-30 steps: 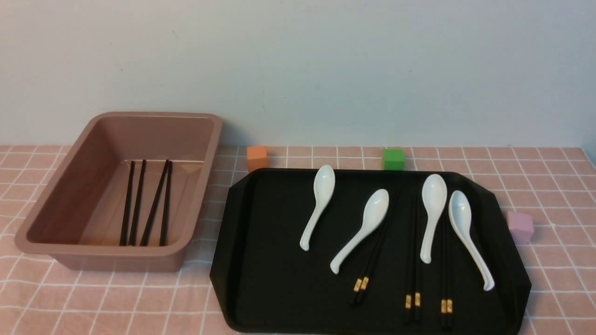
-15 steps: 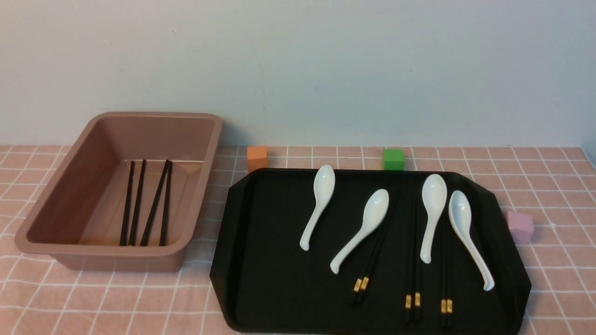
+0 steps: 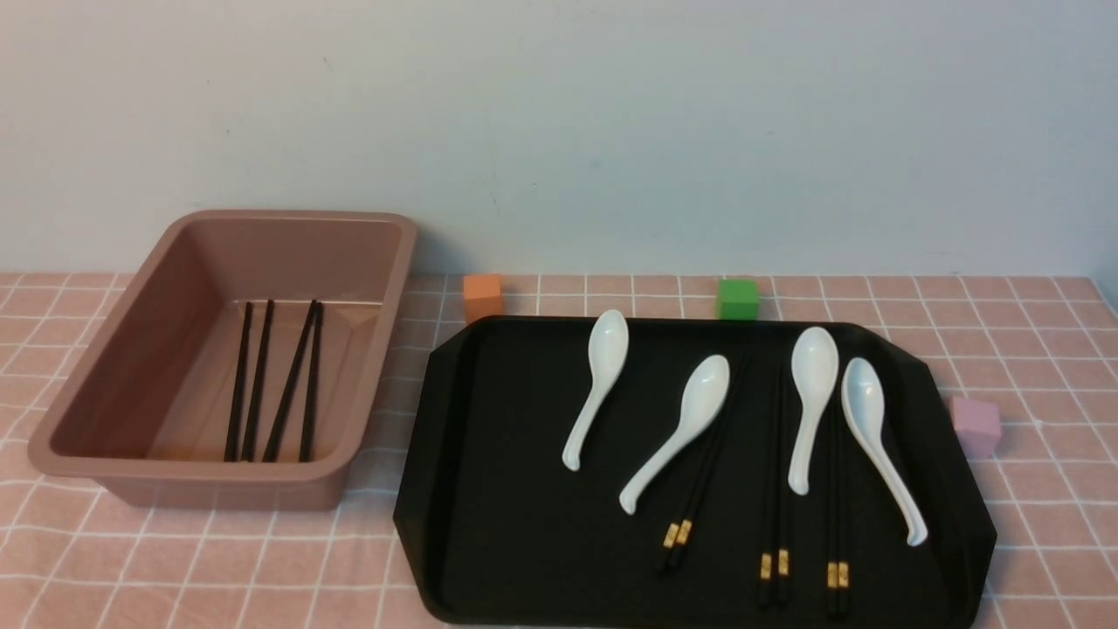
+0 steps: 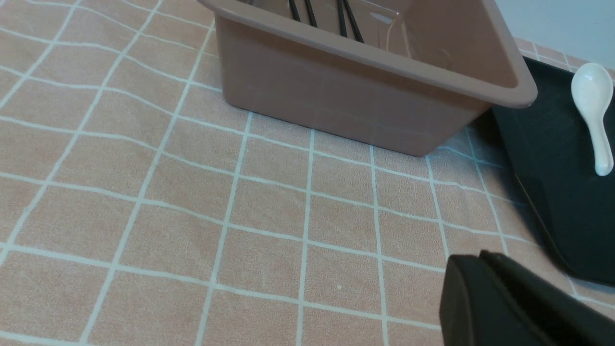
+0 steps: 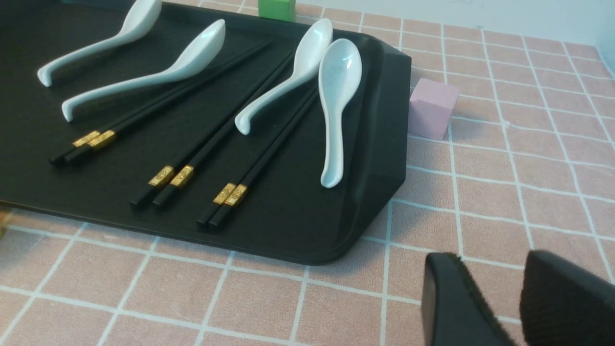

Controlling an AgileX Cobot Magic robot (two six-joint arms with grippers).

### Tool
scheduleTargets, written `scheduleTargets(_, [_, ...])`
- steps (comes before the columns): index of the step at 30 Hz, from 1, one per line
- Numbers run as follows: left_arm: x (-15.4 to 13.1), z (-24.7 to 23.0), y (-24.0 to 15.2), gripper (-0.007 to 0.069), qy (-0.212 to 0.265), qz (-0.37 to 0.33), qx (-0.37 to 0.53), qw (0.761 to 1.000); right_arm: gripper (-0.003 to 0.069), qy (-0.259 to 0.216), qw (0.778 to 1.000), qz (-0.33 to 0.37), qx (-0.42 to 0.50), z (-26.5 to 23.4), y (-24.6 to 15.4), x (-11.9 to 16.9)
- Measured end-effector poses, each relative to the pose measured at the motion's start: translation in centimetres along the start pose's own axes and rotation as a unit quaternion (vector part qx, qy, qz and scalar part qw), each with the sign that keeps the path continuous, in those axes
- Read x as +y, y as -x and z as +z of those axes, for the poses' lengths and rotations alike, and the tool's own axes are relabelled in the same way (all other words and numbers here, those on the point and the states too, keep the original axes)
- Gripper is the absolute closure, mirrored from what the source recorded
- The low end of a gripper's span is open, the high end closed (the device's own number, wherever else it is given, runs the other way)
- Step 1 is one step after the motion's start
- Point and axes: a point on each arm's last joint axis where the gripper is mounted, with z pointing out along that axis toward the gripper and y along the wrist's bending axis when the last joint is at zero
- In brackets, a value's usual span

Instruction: On pink tablecloth take chopsticks from black tray and put them in box.

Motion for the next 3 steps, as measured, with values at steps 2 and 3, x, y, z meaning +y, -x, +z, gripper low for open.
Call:
scheduleTargets(2, [0.00, 0.00, 0.00, 0.0603, 0.000, 0.000, 0.000, 1.000, 0.0419, 0.000, 1.000, 0.000, 0.000, 0.00, 0.00, 0.00])
scheduleTargets(3, [0.00, 0.00, 0.00, 0.0602, 0.000, 0.000, 0.000, 1.000, 0.0419, 0.000, 1.000, 0.000, 0.000, 0.00, 0.00, 0.00])
